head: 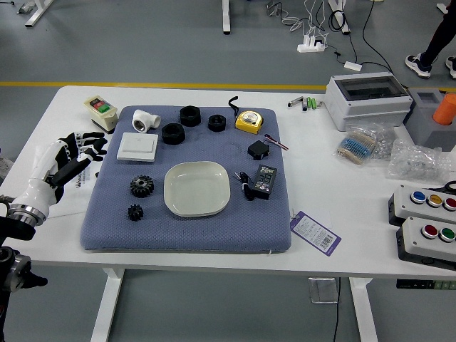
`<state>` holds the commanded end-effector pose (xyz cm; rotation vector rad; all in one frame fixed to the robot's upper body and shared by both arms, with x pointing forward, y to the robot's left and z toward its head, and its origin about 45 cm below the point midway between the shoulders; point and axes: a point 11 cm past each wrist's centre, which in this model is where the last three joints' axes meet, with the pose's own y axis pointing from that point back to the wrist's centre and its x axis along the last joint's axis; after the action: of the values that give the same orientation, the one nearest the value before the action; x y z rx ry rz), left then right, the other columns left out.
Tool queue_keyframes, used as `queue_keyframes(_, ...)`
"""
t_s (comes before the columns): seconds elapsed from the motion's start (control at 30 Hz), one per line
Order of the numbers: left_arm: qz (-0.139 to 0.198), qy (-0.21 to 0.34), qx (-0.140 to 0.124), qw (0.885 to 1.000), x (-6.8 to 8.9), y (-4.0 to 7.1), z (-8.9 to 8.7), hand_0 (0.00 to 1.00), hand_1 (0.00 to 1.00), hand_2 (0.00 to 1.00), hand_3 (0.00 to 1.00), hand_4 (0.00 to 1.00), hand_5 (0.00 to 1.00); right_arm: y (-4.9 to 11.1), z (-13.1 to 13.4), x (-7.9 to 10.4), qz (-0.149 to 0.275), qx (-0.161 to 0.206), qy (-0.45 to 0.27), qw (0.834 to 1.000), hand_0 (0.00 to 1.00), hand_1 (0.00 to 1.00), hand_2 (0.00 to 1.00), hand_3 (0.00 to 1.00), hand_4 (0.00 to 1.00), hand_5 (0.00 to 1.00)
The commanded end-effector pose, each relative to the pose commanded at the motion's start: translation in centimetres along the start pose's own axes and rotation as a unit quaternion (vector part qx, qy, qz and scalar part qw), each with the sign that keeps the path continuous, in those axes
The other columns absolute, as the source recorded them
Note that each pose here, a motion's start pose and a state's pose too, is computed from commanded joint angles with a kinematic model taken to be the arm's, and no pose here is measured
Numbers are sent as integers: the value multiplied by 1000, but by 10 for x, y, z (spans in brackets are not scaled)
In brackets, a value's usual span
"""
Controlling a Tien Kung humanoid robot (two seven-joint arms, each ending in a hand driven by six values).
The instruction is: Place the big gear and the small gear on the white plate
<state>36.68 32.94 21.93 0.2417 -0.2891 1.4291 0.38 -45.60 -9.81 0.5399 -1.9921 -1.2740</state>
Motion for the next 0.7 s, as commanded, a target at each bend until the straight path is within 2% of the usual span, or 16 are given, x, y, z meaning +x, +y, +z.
queue_keyframes(0.03, -5, -15, -6, 1000, -1, -1, 3, 622, 663, 732, 692, 966, 462, 0, 0, 0, 0, 0, -1, 1000, 700, 724, 767, 594, 826, 686)
queue_keyframes(0.07, -7, -22, -7, 1000, -1, -1, 3, 622, 663, 732, 692, 966, 462, 0, 0, 0, 0, 0, -2, 1000, 700, 724, 767, 594, 826, 686)
queue_keyframes(0.13, -20, -71, -23, 997, -3, -5, 11, 622, 663, 732, 692, 966, 462, 0, 0, 0, 0, 0, -4, 1000, 700, 724, 767, 594, 826, 686)
queue_keyframes(0.23, -39, -150, -42, 987, -7, -10, 19, 622, 663, 732, 692, 966, 462, 0, 0, -1, 0, -1, -5, 1000, 700, 724, 767, 594, 826, 686)
queue_keyframes(0.27, -43, -171, -45, 983, -7, -12, 20, 657, 690, 747, 709, 998, 306, 0, -1, 0, 0, -1, -6, 1000, 700, 723, 767, 595, 827, 686)
queue_keyframes(0.43, -69, -296, -50, 951, -14, -24, 23, 657, 690, 747, 709, 998, 306, 0, -2, 1, 1, 1, -9, 1000, 700, 723, 767, 595, 827, 686)
queue_keyframes(0.47, -76, -325, -46, 942, -16, -29, 22, 668, 702, 759, 703, 980, 201, 0, -2, 1, 2, 1, -9, 1000, 700, 724, 766, 595, 827, 685)
queue_keyframes(0.57, -92, -389, -35, 916, -20, -38, 18, 668, 702, 759, 703, 980, 201, 0, -2, 1, 2, 1, -10, 1000, 700, 724, 766, 595, 827, 685)
queue_keyframes(0.7, -103, -420, -32, 901, -23, -46, 14, 676, 708, 760, 682, 967, 167, 0, -1, 2, 3, 0, -11, 1000, 700, 724, 767, 594, 827, 684)
